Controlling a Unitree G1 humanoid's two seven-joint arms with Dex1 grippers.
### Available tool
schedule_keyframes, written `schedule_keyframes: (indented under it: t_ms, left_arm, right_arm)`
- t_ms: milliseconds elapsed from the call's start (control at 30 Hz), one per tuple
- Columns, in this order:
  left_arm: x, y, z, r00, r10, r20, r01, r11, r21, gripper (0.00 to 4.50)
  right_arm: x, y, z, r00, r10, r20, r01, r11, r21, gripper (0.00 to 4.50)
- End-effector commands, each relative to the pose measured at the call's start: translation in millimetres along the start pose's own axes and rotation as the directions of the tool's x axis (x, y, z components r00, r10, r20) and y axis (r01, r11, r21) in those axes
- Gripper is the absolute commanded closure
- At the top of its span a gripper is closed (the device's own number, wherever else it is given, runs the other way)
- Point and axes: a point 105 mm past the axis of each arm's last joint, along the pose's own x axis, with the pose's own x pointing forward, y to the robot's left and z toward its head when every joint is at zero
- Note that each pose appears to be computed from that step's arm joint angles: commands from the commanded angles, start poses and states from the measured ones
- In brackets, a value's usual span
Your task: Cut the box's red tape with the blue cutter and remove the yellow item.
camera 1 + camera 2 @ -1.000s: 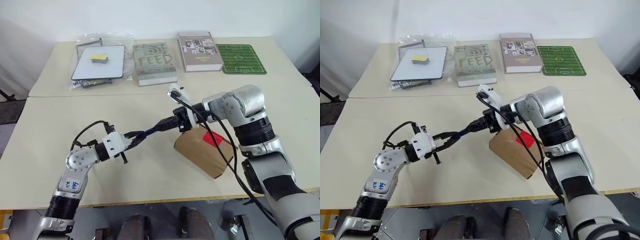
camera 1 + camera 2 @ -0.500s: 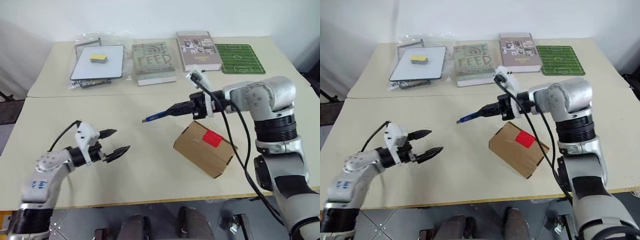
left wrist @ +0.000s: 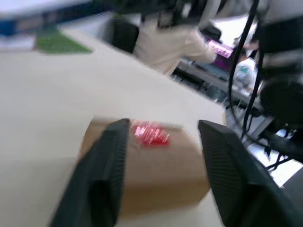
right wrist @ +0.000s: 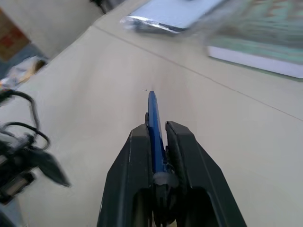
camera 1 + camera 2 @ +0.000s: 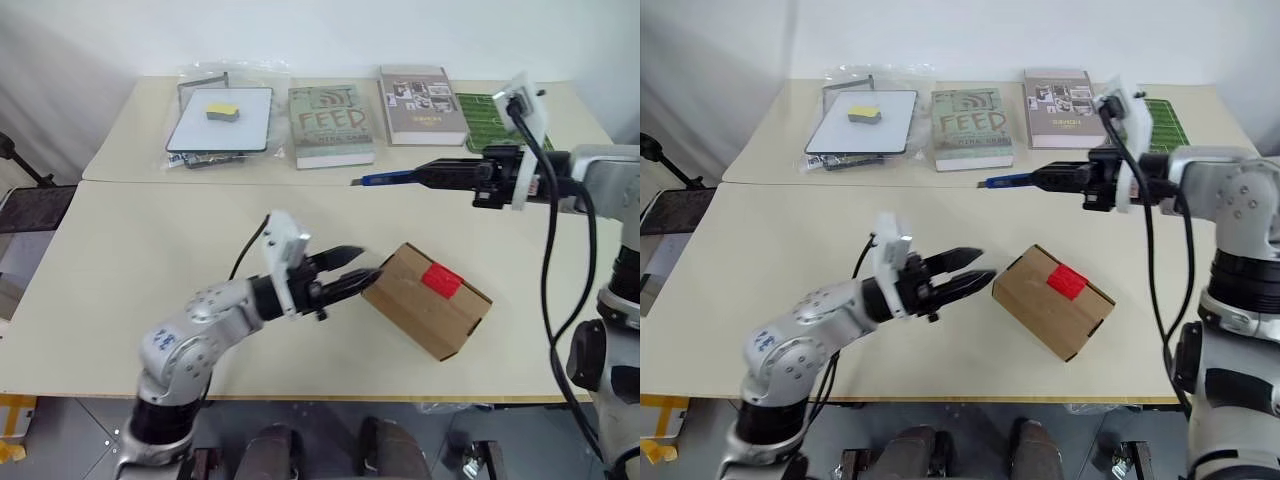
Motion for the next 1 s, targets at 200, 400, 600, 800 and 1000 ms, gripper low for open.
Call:
schedule_keyframes:
  t_ms: [200, 400, 600, 800, 1000]
  left_arm:
    - [31, 3, -36, 0.963, -0.047, -0.265, 0.034, 0.998, -0.054, 4.45]
    - [30, 20, -54, 0.915, -0.006, -0.404, 0.002, 1.0, -0.009, 4.45]
    - [32, 27, -55, 0.908, -0.013, -0.42, 0.005, 1.0, -0.02, 4.45]
    - [37, 25, -54, 0.905, -0.043, -0.423, 0.037, 0.999, -0.024, 4.45]
    - [39, 24, -54, 0.903, -0.056, -0.425, 0.049, 0.998, -0.026, 4.45]
  right_arm:
    - [-41, -1, -16, 0.984, -0.171, -0.05, 0.164, 0.979, -0.121, 4.34]
    - [-51, 8, -25, 0.977, -0.2, -0.081, 0.185, 0.97, -0.159, 4.34]
    - [-54, 13, -37, 0.967, -0.224, -0.122, 0.203, 0.965, -0.165, 4.34]
    - [-58, 5, -45, 0.956, -0.264, -0.131, 0.244, 0.958, -0.148, 4.34]
    - [-63, 0, -50, 0.945, -0.292, -0.149, 0.273, 0.952, -0.138, 4.34]
